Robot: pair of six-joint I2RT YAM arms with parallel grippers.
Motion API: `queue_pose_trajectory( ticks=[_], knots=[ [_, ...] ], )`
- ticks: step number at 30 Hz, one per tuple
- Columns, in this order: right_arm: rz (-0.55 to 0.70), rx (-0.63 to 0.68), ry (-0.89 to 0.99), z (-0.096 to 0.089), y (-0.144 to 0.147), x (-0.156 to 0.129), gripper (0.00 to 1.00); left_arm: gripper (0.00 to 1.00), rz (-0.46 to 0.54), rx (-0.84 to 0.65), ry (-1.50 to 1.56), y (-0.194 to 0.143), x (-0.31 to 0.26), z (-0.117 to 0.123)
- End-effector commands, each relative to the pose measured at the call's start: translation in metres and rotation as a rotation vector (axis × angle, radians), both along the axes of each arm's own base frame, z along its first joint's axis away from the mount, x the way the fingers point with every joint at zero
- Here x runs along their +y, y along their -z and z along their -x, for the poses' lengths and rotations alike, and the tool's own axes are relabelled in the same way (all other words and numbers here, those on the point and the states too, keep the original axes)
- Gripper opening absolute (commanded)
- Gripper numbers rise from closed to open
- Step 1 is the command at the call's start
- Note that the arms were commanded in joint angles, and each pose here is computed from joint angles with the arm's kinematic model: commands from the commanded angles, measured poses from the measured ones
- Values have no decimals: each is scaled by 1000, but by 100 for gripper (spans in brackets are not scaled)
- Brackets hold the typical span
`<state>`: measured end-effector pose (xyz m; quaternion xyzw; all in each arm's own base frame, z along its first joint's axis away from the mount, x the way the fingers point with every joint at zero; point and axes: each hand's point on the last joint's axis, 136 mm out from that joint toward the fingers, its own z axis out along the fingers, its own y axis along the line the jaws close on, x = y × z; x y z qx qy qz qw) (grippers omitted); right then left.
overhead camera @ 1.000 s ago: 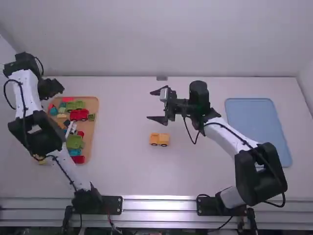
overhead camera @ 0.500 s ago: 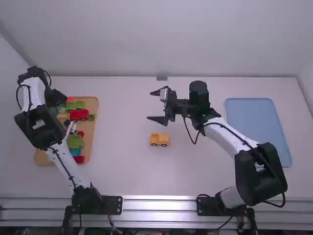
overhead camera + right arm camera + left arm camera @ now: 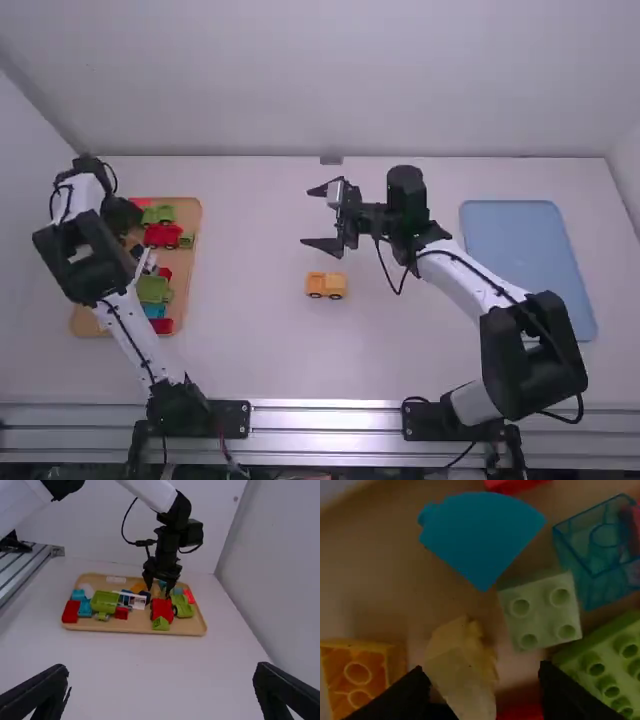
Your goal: Assemble lego blocks to make yellow taxi
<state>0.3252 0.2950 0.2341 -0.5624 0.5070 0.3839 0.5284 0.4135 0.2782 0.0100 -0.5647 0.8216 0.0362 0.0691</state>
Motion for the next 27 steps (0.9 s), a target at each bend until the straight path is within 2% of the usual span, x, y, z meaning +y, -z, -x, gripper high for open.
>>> queue_pose_trajectory(
  ticks=[1, 6, 8, 14, 17, 19, 25, 27],
  knots=[
    [-19, -35, -1, -1, -19, 0, 99, 53, 24, 8, -44, 9, -6, 2],
    [-19, -34, -1, -1, -18, 0, 99, 47, 19, 4, -44, 12, -8, 0],
    [-19, -34, -1, -1, -18, 0, 99, 42, 24, 3, -51, 15, -8, 2],
    [-19, -34, 0, -2, -18, 0, 99, 39, 35, 14, -114, 28, -9, 10],
    [-19, -36, 0, -2, -19, 0, 99, 34, 27, 14, -109, 30, -10, 9],
    [-19, -35, 6, -3, -19, -2, 99, 25, -1, 22, -110, 30, -6, 9],
    [-20, -29, 20, -7, -19, -7, 99, 25, 3, 20, -64, 22, -3, 8],
    [-32, 14, 32, -9, -21, -8, 99, 25, 0, 34, -40, 7, -3, 9]
  ],
)
